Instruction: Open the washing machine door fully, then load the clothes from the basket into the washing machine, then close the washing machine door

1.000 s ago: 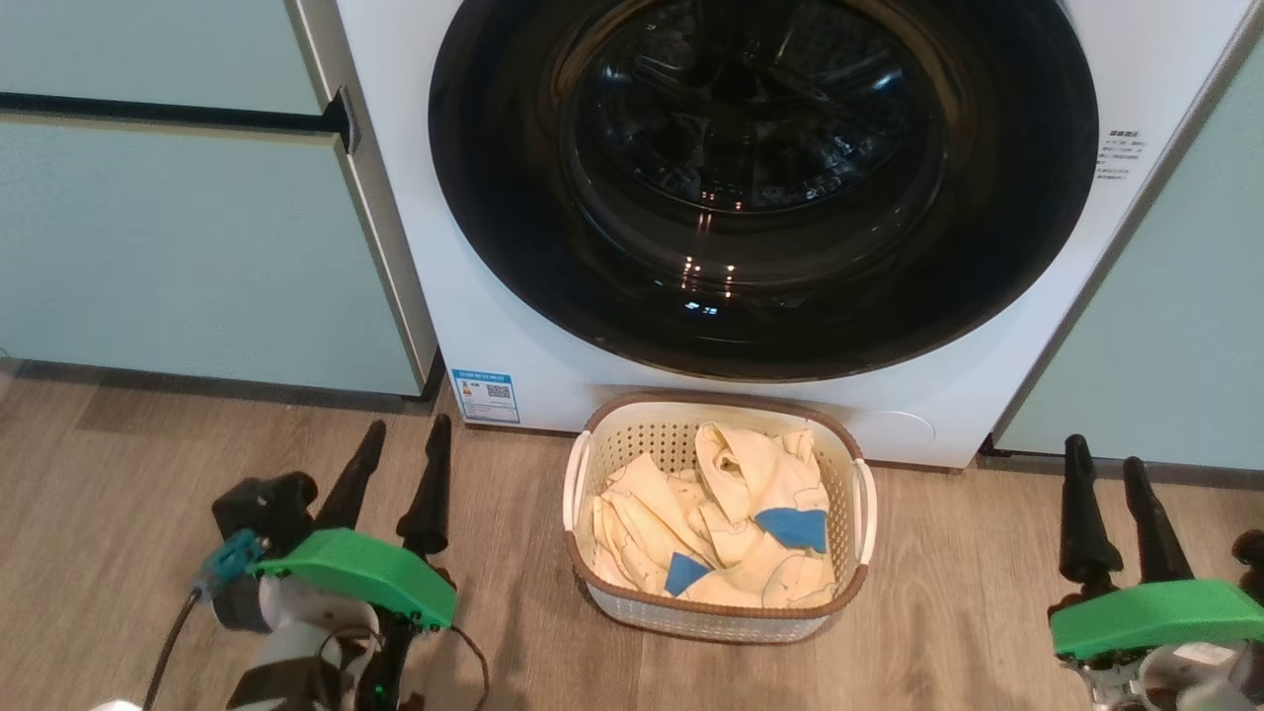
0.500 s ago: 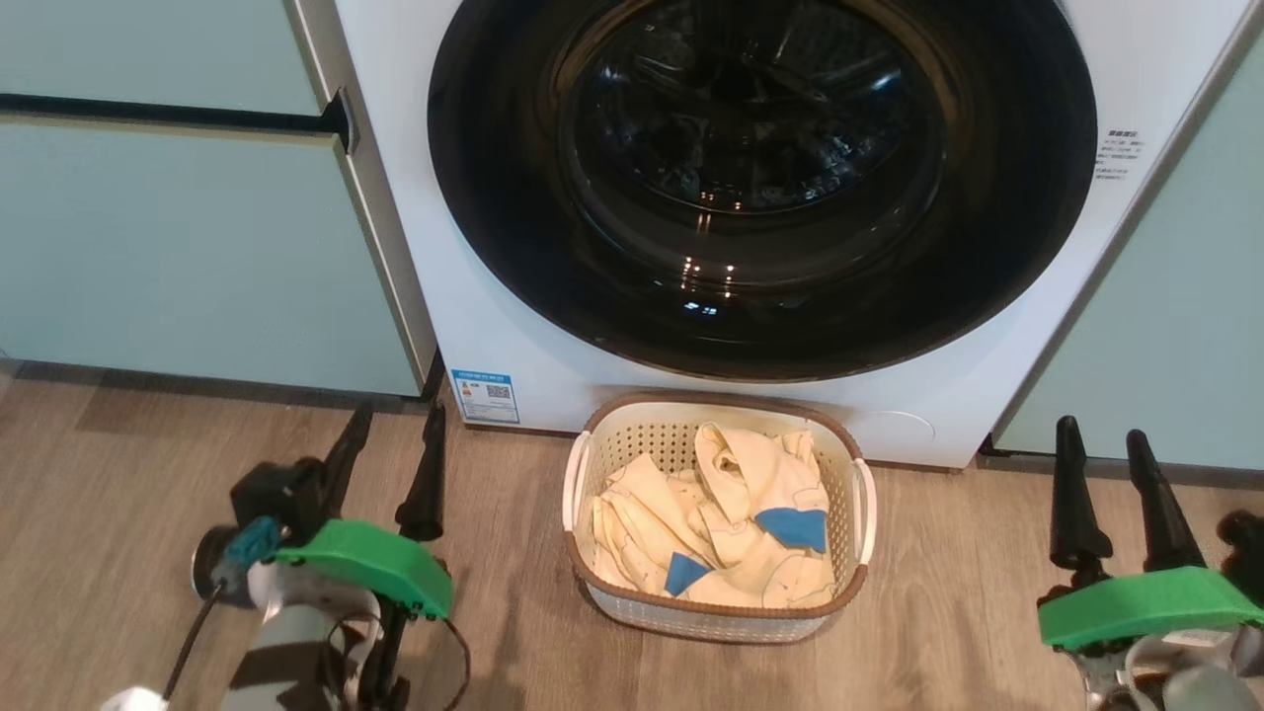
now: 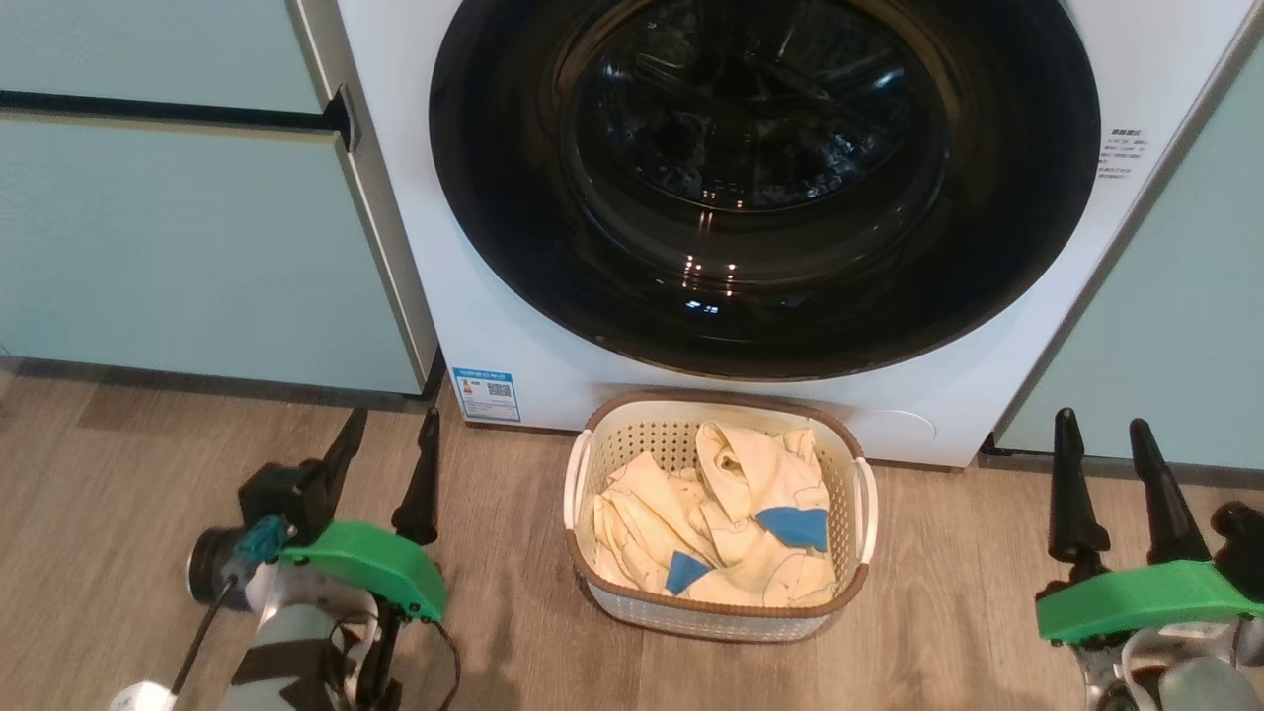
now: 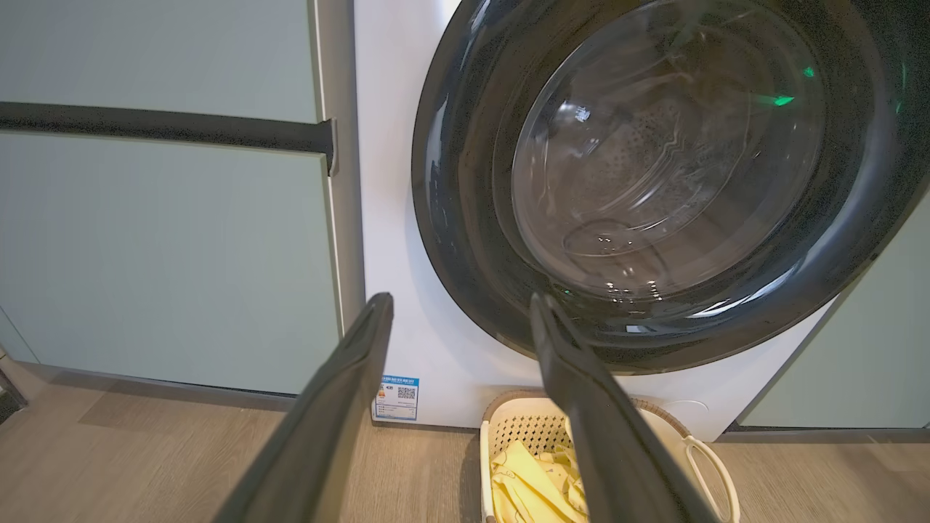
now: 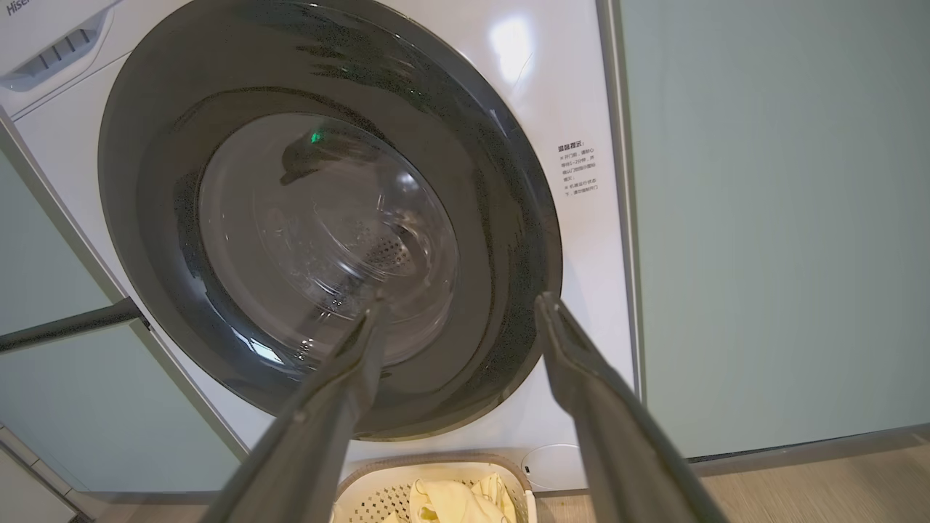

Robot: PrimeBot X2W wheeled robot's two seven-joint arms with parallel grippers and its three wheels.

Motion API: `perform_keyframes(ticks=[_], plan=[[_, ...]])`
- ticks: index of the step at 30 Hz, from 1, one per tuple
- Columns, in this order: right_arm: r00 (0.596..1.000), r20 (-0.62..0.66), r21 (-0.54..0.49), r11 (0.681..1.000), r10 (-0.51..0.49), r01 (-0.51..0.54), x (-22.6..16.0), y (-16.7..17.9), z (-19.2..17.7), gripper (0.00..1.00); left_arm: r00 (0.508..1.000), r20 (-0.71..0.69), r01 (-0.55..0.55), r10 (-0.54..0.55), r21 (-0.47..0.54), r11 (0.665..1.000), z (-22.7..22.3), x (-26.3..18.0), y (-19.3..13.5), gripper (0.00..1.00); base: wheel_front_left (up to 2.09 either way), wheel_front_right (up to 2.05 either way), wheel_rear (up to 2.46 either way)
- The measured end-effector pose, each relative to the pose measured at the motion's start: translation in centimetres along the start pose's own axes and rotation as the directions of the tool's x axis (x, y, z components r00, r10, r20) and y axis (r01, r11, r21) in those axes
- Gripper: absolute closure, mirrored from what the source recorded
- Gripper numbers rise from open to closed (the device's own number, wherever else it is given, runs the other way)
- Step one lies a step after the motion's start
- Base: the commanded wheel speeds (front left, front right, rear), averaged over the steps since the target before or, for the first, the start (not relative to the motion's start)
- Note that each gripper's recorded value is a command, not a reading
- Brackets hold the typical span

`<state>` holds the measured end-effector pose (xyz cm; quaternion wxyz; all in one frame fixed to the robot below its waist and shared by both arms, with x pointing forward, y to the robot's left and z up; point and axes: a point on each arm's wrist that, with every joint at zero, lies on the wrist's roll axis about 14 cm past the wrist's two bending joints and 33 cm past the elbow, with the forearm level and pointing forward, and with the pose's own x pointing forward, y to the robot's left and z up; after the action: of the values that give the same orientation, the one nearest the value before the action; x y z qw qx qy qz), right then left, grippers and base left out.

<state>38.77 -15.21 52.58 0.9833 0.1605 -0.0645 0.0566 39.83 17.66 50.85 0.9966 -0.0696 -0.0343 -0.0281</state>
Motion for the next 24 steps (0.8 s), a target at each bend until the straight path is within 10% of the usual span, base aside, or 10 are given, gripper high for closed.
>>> perform_keyframes(ticks=[24], plan=[[0.999, -0.042, -0.066, 0.998, 0.002, -0.005, -0.3, -0.2, -1.1, 0.00, 0.999, -0.024, -0.028, 0.027, -0.020, 0.999, -0.7, 0.2, 0.6, 0.00, 0.00, 0.00, 0.00]])
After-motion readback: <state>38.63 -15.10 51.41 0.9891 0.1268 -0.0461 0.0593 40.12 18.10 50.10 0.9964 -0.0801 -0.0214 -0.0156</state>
